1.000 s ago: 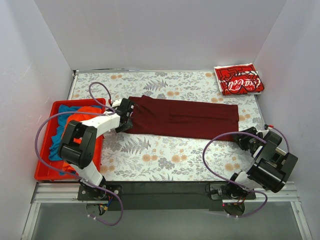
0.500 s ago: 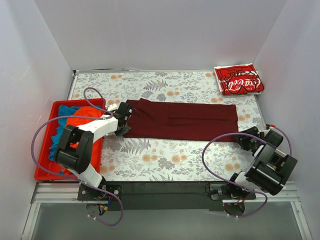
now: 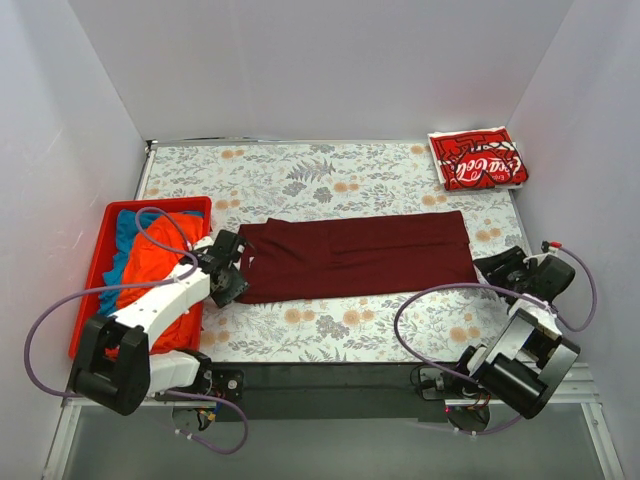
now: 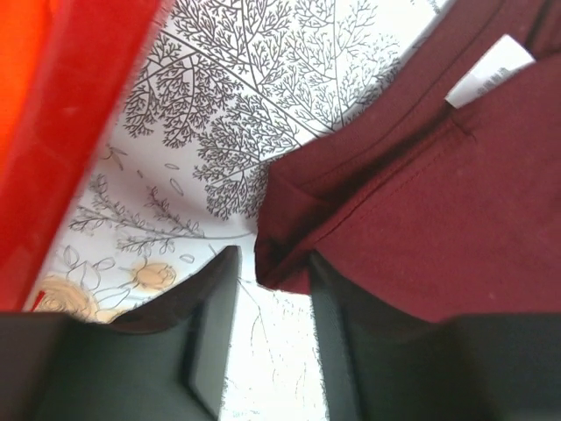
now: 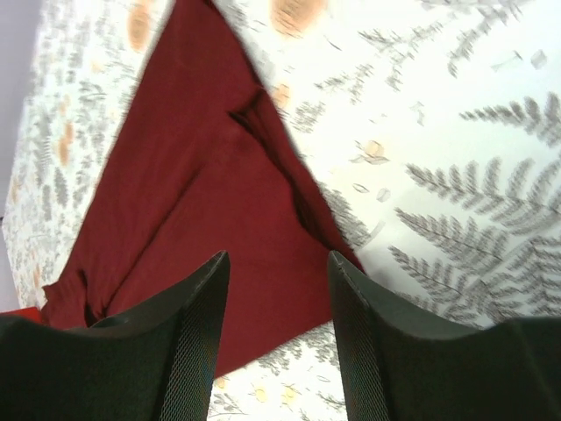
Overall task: Fold and stack the t-shirts
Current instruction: Fold the tshirt
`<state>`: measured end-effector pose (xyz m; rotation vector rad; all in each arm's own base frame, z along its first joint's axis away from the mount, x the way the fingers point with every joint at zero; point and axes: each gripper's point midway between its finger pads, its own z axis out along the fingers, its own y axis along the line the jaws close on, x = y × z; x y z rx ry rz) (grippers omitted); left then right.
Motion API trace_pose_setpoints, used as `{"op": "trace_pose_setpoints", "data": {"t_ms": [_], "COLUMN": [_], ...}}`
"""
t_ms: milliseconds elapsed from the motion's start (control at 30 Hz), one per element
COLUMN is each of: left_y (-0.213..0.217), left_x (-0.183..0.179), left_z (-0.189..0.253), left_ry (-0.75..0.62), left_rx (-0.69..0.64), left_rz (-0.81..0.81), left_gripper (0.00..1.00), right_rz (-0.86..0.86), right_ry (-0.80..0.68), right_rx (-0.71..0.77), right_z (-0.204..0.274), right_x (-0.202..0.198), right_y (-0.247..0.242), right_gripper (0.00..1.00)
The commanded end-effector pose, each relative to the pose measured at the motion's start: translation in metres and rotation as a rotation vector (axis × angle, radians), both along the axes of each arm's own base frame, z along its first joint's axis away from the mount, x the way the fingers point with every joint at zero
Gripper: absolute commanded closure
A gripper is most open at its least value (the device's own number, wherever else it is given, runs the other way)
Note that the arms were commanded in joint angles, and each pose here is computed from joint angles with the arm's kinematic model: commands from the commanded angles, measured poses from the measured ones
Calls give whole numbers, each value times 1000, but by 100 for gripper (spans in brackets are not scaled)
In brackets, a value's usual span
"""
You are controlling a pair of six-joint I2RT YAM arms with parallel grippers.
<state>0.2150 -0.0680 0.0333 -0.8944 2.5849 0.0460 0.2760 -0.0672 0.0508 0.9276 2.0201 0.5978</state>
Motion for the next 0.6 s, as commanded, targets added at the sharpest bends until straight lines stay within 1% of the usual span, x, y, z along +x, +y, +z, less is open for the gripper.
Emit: {"op": "trace_pose_setpoints", "data": {"t_ms": [0, 100, 133, 200, 233, 300, 367, 400, 567], "left_y": [0, -3, -4, -6, -7, -8, -7, -7, -5], "left_x": [7, 14, 15, 19, 20, 25, 27, 28, 33], "left_z": [24, 39, 41, 49, 51, 55, 56, 56, 61], "left_ry": [-53, -110, -114, -141, -148, -181, -203, -216, -271], "left_rx": [-18, -34, -35, -47, -48, -53, -45, -46, -32], "left_rz": [9, -4, -14, -22, -35, -47, -61, -64, -104], "left_gripper": [61, 55, 54, 51, 51, 50, 48, 47, 44], "right_rz": [88, 191, 217, 306, 329, 398, 402, 398, 346], "right_ry": [-161, -245, -231, -268, -256, -279, -247, -255, -186], "right_rx": [-61, -40, -11, 10, 37, 32, 40, 36, 35], "right_z": [37, 51, 45, 53, 48, 52, 39, 39, 7], "right_x": [16, 26, 29, 39, 42, 53, 60, 65, 77], "right_y": [8, 28, 33, 51, 58, 73, 77, 75, 57], "right_gripper": [44, 42, 42, 42, 42, 43, 43, 43, 43]}}
